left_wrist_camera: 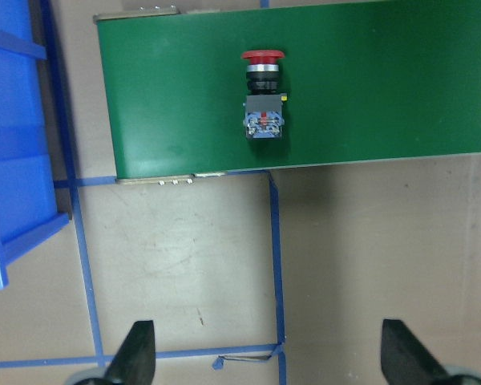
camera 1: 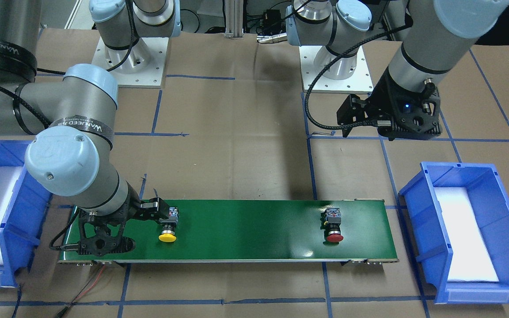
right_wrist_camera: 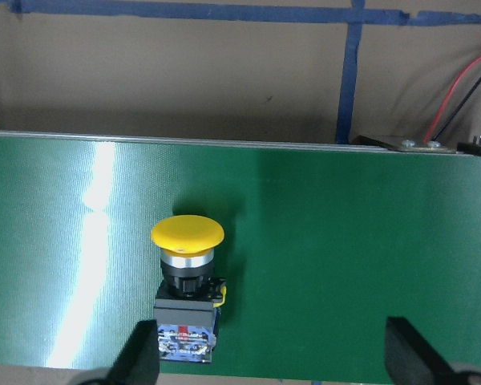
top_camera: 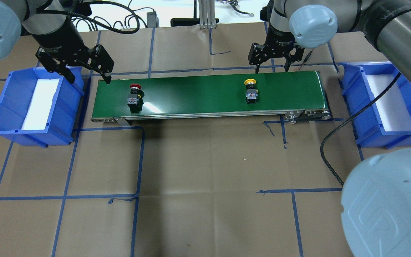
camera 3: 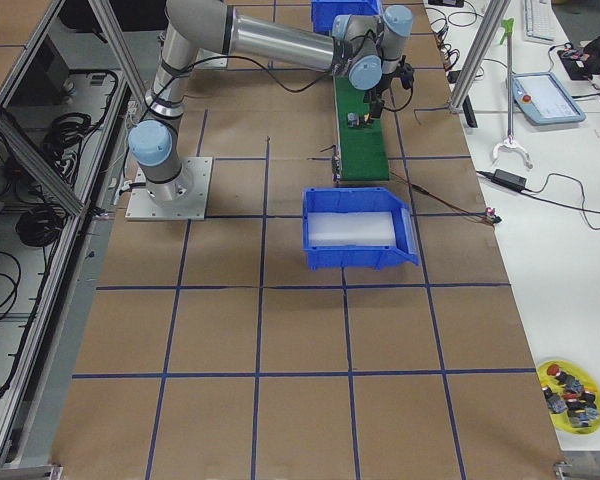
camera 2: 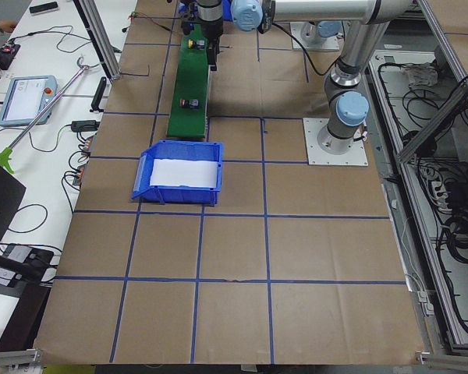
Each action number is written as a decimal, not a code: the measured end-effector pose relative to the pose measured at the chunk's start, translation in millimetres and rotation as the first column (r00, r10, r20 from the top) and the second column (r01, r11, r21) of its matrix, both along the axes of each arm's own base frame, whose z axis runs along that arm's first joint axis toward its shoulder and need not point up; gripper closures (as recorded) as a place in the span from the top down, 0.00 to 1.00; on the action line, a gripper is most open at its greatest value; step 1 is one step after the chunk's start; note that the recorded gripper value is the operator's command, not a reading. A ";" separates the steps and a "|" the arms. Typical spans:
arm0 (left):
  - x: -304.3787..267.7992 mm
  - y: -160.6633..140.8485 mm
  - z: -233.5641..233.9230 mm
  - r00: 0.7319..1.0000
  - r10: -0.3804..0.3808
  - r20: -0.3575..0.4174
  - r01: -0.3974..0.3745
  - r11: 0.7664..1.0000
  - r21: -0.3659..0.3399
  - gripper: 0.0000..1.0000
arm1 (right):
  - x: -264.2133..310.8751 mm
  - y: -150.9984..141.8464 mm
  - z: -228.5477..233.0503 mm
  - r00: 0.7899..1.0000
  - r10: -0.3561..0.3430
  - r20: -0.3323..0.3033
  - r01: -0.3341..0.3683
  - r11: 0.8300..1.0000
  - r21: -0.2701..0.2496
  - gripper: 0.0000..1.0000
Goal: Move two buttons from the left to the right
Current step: 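Lower the right gripper and grasp the yellow button on the conveyor, then lift the yellow button and carry it to the empty blue bin, then lower the yellow button into the bin and open the right gripper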
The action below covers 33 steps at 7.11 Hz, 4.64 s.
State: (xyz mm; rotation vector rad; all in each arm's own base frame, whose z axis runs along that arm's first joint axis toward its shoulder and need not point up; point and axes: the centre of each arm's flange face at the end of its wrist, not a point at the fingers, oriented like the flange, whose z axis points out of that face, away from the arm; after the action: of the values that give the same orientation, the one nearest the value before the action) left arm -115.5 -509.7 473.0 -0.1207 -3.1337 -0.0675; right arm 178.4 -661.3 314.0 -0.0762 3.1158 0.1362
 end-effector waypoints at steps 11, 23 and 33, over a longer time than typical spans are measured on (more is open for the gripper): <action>-0.4 20.8 1.4 1.000 0.025 -0.003 -0.025 0.999 -0.030 1.00 | -16.9 -12.5 -61.8 0.999 0.006 -0.053 0.002 0.987 0.158 0.04; -0.6 20.4 1.0 0.998 0.062 -0.004 -0.062 0.998 -0.029 1.00 | -377.0 14.8 77.0 0.990 0.135 0.039 -0.137 0.990 0.045 0.04; -0.6 20.2 1.9 0.998 0.063 -0.004 -0.063 0.998 -0.031 1.00 | -384.0 87.2 -81.1 0.985 0.150 0.082 -0.157 0.984 0.088 0.14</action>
State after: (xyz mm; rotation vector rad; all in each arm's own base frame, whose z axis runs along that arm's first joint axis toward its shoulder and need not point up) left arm -116.1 -489.4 475.0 -0.0227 -3.1338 -0.0180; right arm -205.6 -574.0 232.9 -0.3132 3.0201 0.2765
